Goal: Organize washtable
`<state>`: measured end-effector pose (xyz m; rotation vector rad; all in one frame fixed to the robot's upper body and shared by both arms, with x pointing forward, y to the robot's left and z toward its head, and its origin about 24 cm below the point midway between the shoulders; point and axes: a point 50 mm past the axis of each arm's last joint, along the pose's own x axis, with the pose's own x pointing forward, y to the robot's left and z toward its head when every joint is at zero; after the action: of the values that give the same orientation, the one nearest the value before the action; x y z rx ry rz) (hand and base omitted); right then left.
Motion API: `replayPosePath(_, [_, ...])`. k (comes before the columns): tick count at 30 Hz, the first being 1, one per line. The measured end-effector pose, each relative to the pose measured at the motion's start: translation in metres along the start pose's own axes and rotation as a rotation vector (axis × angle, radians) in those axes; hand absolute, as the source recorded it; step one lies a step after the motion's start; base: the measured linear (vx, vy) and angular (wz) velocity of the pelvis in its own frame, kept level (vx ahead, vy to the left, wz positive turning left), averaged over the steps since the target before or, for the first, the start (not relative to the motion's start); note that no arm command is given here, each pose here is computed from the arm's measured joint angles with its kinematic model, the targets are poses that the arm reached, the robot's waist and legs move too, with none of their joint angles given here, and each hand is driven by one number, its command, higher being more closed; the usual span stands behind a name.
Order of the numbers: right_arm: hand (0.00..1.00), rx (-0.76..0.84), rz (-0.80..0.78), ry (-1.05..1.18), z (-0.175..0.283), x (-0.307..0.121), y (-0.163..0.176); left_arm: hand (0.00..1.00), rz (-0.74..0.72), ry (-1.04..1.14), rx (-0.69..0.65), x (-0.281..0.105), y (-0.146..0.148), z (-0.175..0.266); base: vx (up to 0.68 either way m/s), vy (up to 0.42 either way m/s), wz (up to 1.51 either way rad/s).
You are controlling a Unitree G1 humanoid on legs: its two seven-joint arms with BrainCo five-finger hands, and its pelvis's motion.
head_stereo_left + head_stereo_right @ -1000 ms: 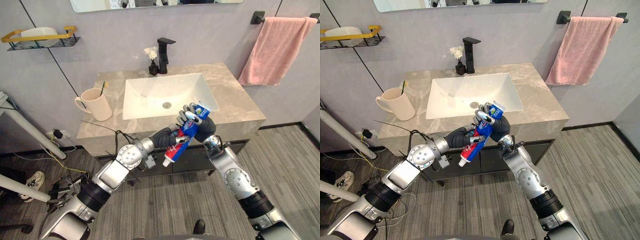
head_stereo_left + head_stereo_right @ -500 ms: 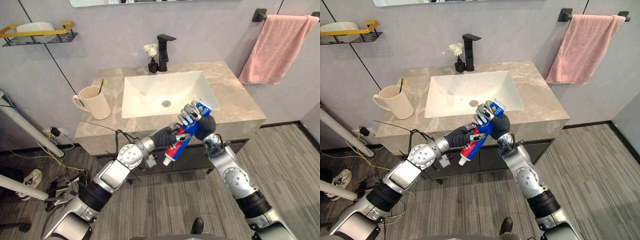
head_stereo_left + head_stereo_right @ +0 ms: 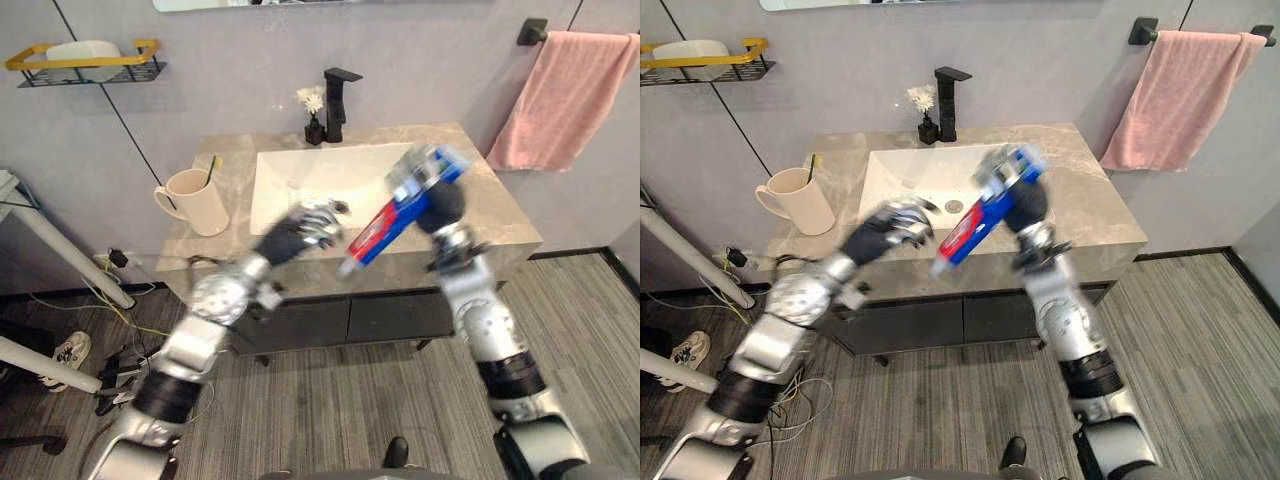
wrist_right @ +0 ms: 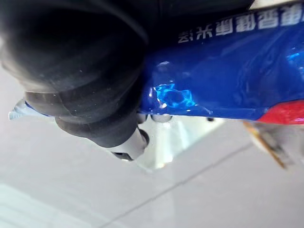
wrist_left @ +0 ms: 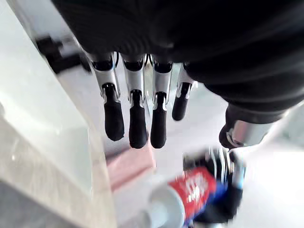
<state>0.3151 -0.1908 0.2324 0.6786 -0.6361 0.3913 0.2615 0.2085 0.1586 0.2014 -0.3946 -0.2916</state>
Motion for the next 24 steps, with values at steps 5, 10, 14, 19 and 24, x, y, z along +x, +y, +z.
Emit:
replayPosePath(5, [1.00,-0.085,0.002,0.012,0.007,0.014,-0.003,0.00,0.136,-0.082,-0.105,-0.019,0.012,0.011,0.00,0.005,0.08])
replayPosePath(10, [1.00,-0.318,0.014,0.055,0.029,0.059,-0.004,0.00,0.385,-0.081,-0.221,-0.057,0.025,-0.003,-0.01,0.003,0.06])
replayPosePath(14, [1.00,-0.448,0.017,0.015,0.056,0.101,0.010,0.00,0.478,-0.022,-0.305,-0.078,0.015,-0.021,-0.02,-0.012,0.24])
replayPosePath(19, [1.00,-0.541,0.012,-0.044,0.081,0.143,0.040,0.00,0.560,0.019,-0.374,-0.094,0.008,-0.033,0.00,-0.014,0.43])
replayPosePath(24, [1.00,-0.610,0.005,-0.022,0.073,0.163,0.061,0.00,0.705,0.113,-0.414,-0.115,0.013,-0.059,0.06,0.031,0.41])
